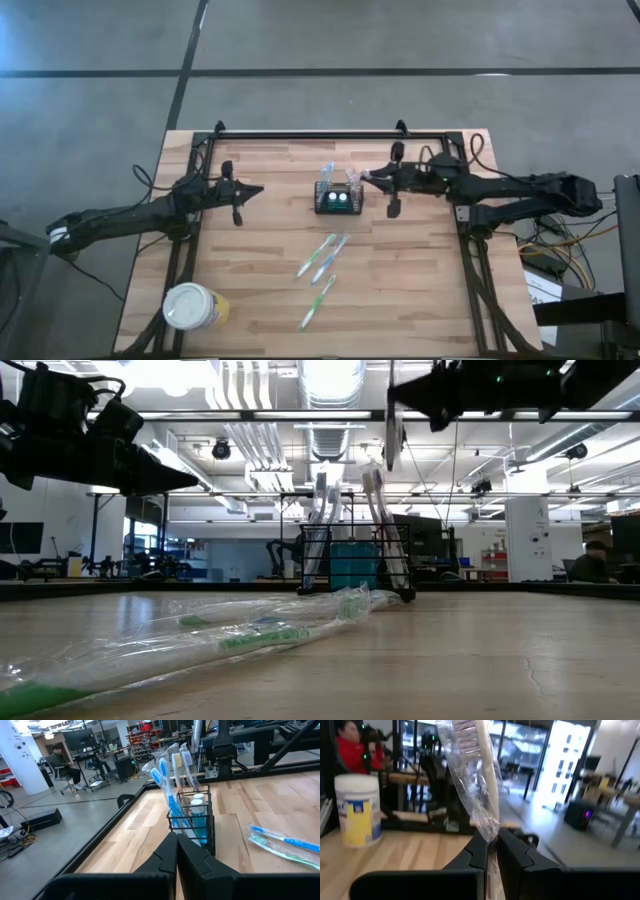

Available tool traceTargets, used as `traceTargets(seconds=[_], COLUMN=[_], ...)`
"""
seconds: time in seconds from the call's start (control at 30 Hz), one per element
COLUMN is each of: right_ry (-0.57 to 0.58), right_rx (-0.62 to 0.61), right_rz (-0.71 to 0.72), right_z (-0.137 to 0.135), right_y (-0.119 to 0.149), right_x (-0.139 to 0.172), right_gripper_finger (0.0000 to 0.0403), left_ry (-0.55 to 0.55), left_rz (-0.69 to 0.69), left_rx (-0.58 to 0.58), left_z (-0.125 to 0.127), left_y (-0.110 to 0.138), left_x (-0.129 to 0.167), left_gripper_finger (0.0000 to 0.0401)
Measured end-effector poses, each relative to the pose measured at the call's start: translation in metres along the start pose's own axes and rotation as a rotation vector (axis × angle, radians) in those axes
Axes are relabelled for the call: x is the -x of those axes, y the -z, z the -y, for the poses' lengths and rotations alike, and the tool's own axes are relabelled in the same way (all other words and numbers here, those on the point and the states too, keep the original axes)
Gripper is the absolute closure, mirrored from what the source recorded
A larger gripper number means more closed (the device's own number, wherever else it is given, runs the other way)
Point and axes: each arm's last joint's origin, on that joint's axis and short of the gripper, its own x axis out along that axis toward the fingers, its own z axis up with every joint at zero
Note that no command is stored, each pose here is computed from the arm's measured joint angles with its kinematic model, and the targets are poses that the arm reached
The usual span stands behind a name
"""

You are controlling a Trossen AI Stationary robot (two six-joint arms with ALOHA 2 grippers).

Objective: Pick & Place toothbrushing station
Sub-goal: Put the purple toothbrush into the wire organizer

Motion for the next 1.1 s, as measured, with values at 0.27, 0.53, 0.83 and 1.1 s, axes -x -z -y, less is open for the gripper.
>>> traceTargets(seconds=[0.27, 0.53, 0.83, 1.1], right_ry=[-0.033, -0.025, 0.050, 0.077], right_rx=[-0.059, -0.100, -0.110, -0.158], right_rz=[-0.061, -0.061, -0.112, -0.147], right_z=[-0.003, -0.006, -0.005, -0.005], right_y=[0.021, 0.048, 0.071, 0.090], right_x=[0.002, 0.004, -0.005, -0.015], right_gripper_finger=[0.0385, 0.0385, 0.0385, 0.0385], left_ry=[0.006, 0.008, 0.008, 0.007], left_rz=[-0.029, -0.038, -0.041, -0.045], left_rx=[0.011, 0.033, 0.038, 0.038], left_z=[0.001, 0.001, 0.001, 0.001], left_y=[0.003, 0.004, 0.004, 0.004], left_x=[0.000, 0.000, 0.000, 0.000], left_gripper_finger=[0.0394, 0.0394, 0.0394, 0.0394])
